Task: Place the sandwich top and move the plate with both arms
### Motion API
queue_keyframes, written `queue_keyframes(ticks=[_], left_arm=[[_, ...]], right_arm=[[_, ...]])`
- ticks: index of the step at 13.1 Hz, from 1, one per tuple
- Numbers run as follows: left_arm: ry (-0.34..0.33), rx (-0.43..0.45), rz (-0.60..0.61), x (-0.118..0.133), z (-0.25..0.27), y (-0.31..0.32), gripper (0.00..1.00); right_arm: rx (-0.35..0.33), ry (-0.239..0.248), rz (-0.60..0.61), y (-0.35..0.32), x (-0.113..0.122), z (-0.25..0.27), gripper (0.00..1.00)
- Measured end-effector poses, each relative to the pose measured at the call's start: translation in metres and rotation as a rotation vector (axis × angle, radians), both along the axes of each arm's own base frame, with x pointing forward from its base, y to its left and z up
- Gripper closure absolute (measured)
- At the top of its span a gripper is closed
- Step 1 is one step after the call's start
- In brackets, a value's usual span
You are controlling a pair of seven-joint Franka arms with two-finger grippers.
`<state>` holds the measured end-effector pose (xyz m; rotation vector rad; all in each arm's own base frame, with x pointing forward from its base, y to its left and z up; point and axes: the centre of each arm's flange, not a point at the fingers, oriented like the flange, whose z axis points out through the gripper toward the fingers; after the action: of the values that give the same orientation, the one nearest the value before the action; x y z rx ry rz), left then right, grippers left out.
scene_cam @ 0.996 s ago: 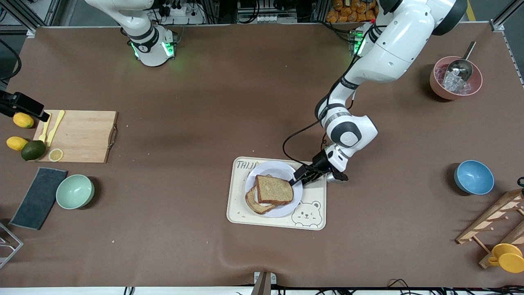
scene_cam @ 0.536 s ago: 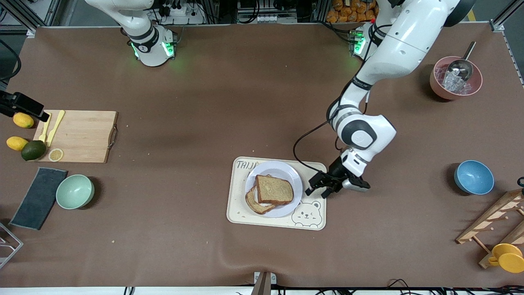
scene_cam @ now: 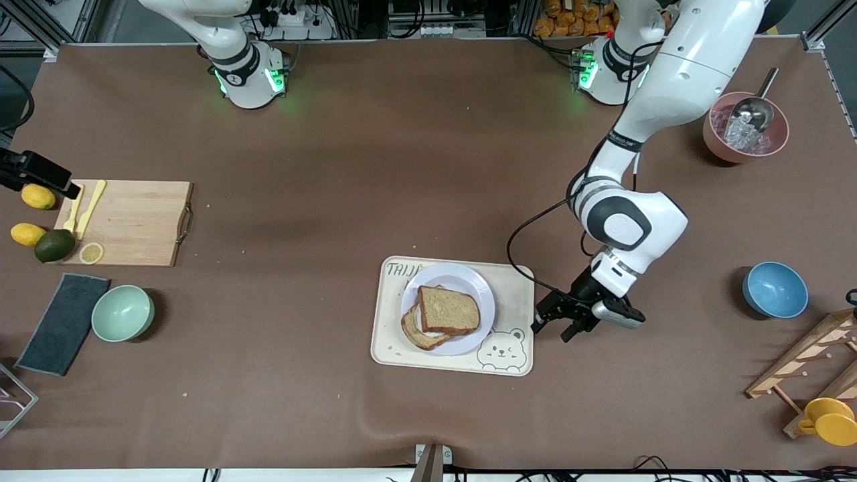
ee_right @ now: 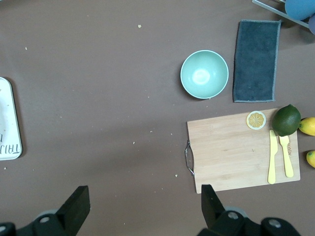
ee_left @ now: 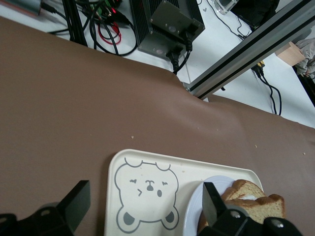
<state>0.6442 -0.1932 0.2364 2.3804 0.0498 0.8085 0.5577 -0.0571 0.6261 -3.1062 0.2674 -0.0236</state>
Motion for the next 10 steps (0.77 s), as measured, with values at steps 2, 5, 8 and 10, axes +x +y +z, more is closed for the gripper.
queue_keyframes(ticks=[2,5,8,10], left_arm=[[-0.015,0.011,-0.003,0.001,0.011,0.010,0.00],[-0.042,0.081,-0.062,0.000,0.022,0.018,0.00],[-0.040,0.182,-0.112,0.003,0.022,0.048,0.00],[-0.041,0.232,-0.133,0.008,0.018,0.075,0.00]], right_arm=[[0.000,0.000,0.000,0.000,0.000,0.000,0.00],[0.000,0.001,0.000,0.000,0.000,0.000,0.00],[0.000,0.001,0.000,0.000,0.000,0.000,0.00],[0.000,0.001,-0.001,0.000,0.000,0.000,0.00]])
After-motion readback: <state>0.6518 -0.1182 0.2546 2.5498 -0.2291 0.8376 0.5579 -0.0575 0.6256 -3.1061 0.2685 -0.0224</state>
